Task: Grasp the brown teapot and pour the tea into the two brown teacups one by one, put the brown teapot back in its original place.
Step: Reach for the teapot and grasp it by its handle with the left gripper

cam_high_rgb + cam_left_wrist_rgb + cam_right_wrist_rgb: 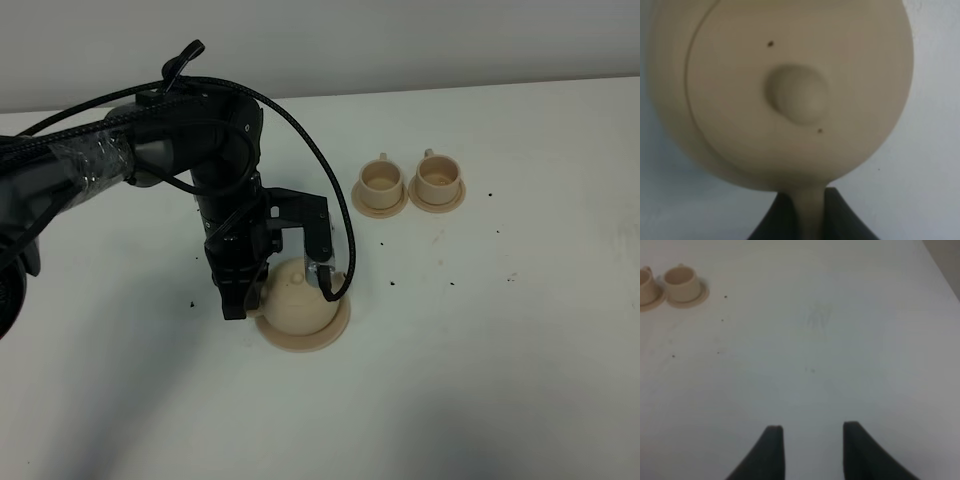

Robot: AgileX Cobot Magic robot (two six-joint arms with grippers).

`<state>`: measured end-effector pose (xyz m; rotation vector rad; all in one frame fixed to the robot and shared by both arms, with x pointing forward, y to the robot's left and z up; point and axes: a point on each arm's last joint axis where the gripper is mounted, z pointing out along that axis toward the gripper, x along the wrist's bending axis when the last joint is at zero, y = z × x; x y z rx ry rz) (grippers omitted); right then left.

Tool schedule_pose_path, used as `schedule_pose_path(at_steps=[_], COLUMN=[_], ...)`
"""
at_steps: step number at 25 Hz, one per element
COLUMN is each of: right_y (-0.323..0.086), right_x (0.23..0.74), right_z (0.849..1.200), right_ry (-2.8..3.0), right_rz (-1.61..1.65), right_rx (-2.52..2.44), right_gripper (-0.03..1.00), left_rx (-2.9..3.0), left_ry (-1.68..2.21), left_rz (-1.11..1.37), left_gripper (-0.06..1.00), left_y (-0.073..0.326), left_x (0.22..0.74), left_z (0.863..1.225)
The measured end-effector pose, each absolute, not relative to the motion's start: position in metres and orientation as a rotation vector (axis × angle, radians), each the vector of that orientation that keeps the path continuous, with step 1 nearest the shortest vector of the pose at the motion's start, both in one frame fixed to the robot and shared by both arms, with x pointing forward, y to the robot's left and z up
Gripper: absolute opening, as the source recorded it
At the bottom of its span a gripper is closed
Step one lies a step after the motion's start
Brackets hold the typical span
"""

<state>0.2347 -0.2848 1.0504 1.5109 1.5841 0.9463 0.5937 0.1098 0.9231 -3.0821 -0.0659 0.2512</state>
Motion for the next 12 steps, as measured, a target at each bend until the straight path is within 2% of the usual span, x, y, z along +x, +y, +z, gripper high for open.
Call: schedule_pose_path(at_steps=[3,9,12], right_y=[-0.2848,-0.2848,-0.2848], right_x=[0.2347,0.2347,0.2347], right_z=[1.0504,1.0504,1.0504], right_ry=[1.584,1.584,1.584], right_rz=[0.946,0.946,0.946], right_rx=[1.511,1.511,1.511], right_gripper=[0.31,0.31,0.31], left_rx=[-3.080,-3.074,-3.070], left_ry=[-0.066,-0.106,-0.113], left_rz=[0.259,0.277,0.285], left_gripper=[0.17,0.32,0.35], left_y=[0.1099,0.1100,0.1102], left_x=[0.5933,0.5922,0.5917], left_z=[0.9228,0.9230,0.9231])
